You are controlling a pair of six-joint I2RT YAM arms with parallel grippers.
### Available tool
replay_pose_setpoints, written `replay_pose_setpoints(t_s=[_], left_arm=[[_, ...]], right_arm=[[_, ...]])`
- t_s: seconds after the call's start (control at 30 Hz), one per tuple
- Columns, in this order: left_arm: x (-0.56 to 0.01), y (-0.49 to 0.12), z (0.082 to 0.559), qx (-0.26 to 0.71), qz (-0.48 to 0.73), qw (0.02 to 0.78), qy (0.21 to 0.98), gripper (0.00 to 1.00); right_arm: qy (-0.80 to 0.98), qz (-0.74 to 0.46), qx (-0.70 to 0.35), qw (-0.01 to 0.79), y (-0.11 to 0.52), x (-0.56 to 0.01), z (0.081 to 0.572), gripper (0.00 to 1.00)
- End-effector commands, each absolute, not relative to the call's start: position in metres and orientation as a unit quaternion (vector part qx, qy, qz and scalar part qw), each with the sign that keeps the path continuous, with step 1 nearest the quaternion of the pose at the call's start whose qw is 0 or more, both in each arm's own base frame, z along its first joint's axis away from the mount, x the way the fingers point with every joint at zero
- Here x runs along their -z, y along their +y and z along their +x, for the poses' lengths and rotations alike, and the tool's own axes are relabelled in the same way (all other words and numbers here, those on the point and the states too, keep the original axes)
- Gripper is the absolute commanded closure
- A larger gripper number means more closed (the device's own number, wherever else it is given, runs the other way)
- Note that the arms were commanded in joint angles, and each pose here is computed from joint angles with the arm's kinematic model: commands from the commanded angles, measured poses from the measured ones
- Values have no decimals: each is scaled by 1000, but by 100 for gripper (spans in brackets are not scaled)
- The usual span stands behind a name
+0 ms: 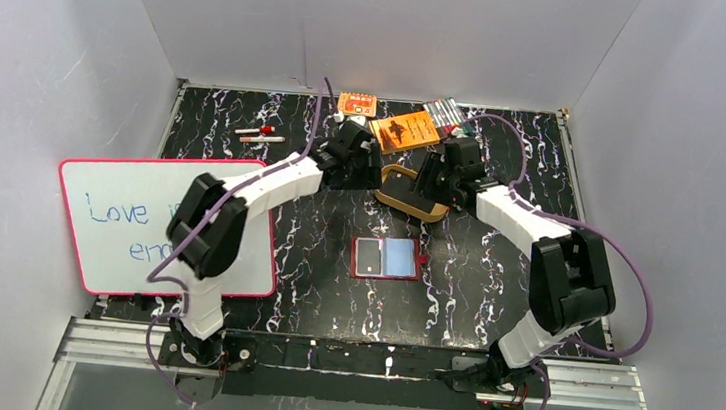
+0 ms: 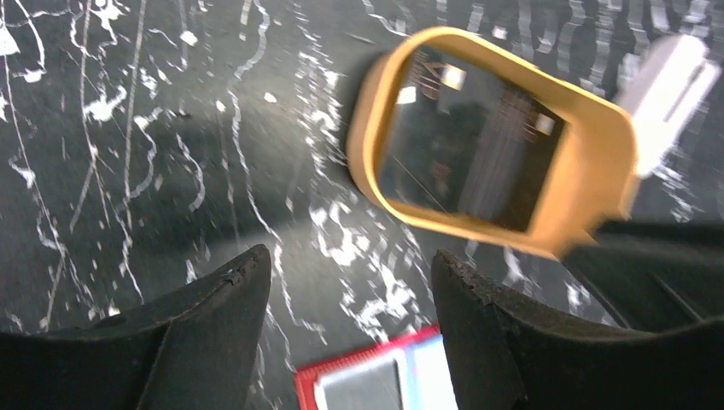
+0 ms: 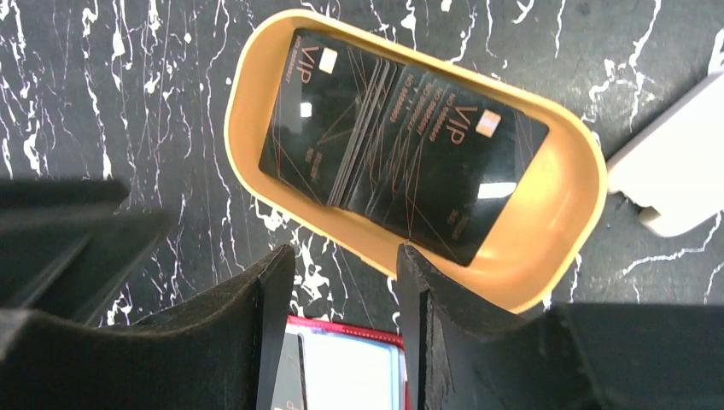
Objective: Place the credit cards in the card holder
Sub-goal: Move the storage box to the center of the board.
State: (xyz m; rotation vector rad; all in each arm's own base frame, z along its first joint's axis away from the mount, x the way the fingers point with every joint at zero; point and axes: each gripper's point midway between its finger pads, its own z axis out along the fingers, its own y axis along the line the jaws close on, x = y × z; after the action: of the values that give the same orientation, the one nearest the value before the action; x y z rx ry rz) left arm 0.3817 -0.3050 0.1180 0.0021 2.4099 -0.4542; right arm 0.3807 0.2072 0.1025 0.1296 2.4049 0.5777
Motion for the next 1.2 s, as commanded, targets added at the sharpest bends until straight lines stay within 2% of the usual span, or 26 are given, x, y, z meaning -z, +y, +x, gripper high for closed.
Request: replay_pose_setpoints(t_s=[0.0,0.17,0.4,0.67,0.77,0.93,1.17], left_arm=[[-89,-299,402,143,19,305,941,35],[-65,-305,418,136,34,292,946,40],[-59,-310,426,140,36,294,945,43],[-112,-299,418,171,18,344,923,25],[-113,-310,424,189,27,347,918,23],[-102,-330,441,201,47,340,917,27],[-65,-329,444,178,55,312,932,41]], right_arm=[[898,48,-246,361,208,-131,378,44],[897,48,-256,356,207,-128,364,44],[896,42,-264,355,207,-133,358,45],[891,36,-261,370,203,-147,357,45],[890,40,-260,373,201,-148,354,45],[887,43,-257,381,196,-152,349,45],[885,42,-270,377,200,-160,345,45]])
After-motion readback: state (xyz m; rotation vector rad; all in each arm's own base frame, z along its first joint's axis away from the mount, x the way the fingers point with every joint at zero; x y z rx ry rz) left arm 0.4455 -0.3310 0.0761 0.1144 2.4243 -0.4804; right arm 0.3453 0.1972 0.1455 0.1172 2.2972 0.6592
